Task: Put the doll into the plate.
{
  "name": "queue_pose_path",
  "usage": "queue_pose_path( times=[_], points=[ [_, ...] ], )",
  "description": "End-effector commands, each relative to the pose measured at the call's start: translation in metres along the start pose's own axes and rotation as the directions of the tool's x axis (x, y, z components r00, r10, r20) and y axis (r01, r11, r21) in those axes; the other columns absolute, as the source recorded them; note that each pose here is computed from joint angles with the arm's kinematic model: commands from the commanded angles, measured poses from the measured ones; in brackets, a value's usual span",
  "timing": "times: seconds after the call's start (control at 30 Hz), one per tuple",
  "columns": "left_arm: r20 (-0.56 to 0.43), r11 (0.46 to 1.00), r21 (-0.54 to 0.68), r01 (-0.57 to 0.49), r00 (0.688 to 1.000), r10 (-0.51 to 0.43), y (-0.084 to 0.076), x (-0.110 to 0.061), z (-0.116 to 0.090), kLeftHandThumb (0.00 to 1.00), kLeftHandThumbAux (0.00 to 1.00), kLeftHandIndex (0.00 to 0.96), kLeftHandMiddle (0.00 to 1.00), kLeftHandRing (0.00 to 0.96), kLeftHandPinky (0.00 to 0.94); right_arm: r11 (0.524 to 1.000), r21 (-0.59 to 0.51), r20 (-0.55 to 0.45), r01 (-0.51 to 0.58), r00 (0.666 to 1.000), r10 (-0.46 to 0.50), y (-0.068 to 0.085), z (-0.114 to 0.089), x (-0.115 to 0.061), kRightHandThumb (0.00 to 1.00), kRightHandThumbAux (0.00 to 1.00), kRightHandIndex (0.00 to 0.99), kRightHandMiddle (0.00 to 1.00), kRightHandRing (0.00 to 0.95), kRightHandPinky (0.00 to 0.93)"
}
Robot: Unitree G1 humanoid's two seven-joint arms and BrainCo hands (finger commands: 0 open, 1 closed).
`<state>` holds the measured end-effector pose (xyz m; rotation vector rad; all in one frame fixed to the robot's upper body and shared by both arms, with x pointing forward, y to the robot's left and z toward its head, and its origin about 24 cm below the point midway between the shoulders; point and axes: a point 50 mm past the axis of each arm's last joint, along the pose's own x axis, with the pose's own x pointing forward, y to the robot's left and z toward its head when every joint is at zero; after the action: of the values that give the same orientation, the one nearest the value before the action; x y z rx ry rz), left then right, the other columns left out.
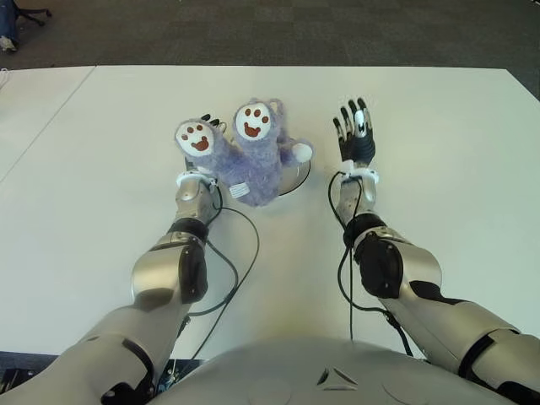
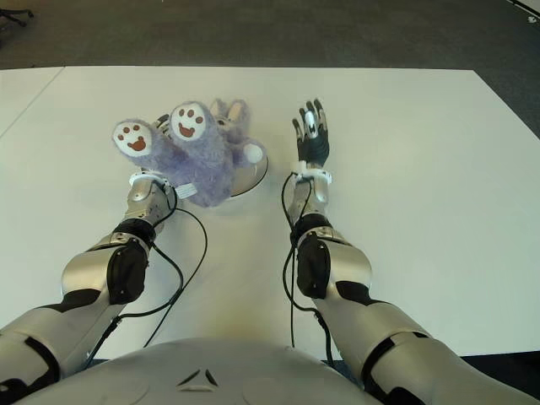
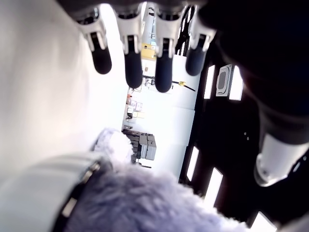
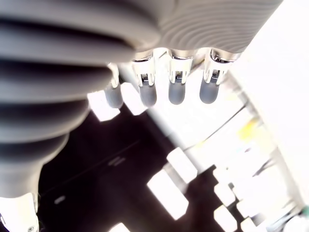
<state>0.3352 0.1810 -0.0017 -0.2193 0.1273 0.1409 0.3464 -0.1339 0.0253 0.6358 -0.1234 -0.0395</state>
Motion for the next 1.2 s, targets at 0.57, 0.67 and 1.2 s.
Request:
queue_pose_path(
  times=[0.57,0.67,1.2],
  points=[
    [-0.333,0.997,-0.004,-0.08,0.94,0.074,0.023,-0.042,-0.072,0.0,0.635,0.142,0.192,0.158,0.115,0.989,-0.126,-0.192,0.074,0.976,-0.097,-0.036,-0.031,-0.036,0.0,0.661,0.099,0.041,0.008,0.004],
    [-0.332,0.997,0.001,-0.078,0.94,0.074,0.023,-0.042,-0.071,0.0,0.635,0.143,0.191,0.158,0.124,0.983,-0.162,-0.204,0.083,0.972,-0.115,-0.04,-0.032,-0.04,0.0,0.654,0.101,0.045,0.014,0.012],
    [-0.335,0.998,0.009,-0.067,0.94,0.066,0.025,-0.042,-0.071,0.0,0.667,0.135,0.191,0.158,0.122,0.872,-0.488,-0.311,0.05,0.923,-0.227,-0.063,-0.043,-0.061,0.011,0.575,0.088,0.054,0.033,0.034]
  ],
)
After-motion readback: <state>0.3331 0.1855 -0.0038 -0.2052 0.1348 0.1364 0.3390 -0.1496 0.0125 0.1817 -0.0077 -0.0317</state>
